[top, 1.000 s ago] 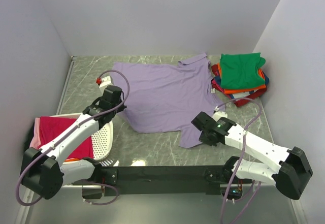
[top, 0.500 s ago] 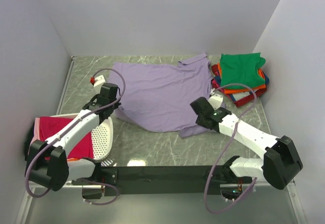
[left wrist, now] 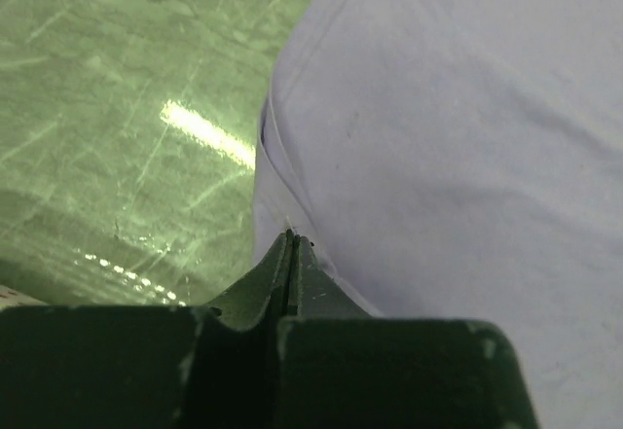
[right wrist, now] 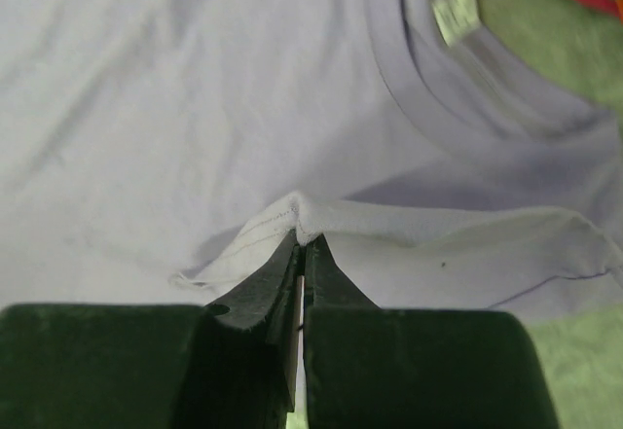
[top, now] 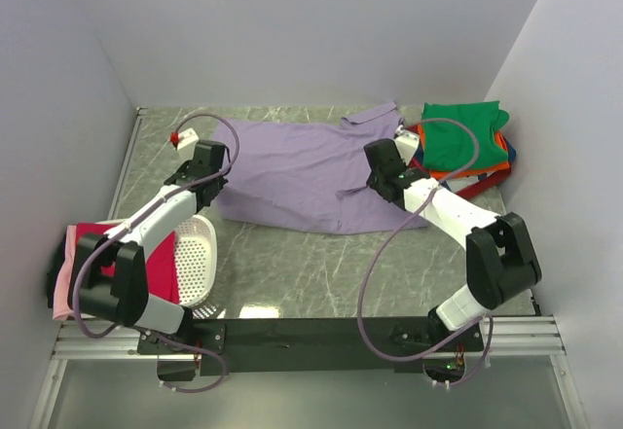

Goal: Fold and stack the t-shirts
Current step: Fold the tshirt

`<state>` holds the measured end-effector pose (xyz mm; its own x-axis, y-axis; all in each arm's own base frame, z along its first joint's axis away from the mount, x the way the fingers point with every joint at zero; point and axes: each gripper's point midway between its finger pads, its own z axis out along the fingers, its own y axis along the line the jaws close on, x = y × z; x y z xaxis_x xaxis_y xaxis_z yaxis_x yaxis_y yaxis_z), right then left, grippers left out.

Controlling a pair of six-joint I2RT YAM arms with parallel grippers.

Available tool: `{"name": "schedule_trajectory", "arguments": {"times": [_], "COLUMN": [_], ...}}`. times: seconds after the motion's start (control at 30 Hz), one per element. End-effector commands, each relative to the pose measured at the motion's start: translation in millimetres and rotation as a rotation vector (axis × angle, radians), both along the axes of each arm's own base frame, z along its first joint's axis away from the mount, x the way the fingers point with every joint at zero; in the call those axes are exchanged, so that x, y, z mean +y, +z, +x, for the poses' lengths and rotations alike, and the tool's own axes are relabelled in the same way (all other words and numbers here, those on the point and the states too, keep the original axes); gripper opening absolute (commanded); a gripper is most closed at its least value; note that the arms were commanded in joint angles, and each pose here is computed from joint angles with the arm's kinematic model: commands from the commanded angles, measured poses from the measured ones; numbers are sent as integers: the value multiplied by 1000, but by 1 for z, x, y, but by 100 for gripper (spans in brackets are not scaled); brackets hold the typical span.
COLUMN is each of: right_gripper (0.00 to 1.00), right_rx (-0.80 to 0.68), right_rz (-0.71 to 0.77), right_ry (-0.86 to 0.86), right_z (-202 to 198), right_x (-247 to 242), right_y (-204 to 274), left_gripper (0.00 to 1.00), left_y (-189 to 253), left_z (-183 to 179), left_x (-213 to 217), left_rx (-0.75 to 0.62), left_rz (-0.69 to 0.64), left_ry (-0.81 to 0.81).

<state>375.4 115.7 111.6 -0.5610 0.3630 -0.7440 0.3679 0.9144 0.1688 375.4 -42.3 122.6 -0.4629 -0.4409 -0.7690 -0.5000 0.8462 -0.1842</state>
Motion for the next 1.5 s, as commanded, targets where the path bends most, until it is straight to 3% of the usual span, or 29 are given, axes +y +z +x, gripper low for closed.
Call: {"name": "schedule_trajectory", "arguments": {"times": [0.0, 0.63, 1.47], "right_gripper": [0, 0, 0], "right_rx": [-123, -166, -173], "right_rz": [13, 34, 21], "right_ry": [2, 35, -5], "right_z": [37, 100, 118], "right_x": [4, 10, -9], "right_y": [36, 50, 47], "left_gripper": [0, 0, 0], "left_y": [27, 15, 10], "left_z": [21, 47, 60], "left_x": [8, 31, 43], "left_rx": [-64, 25, 33], "left_rz": [28, 116, 144], "left_ry": [22, 69, 100]}}
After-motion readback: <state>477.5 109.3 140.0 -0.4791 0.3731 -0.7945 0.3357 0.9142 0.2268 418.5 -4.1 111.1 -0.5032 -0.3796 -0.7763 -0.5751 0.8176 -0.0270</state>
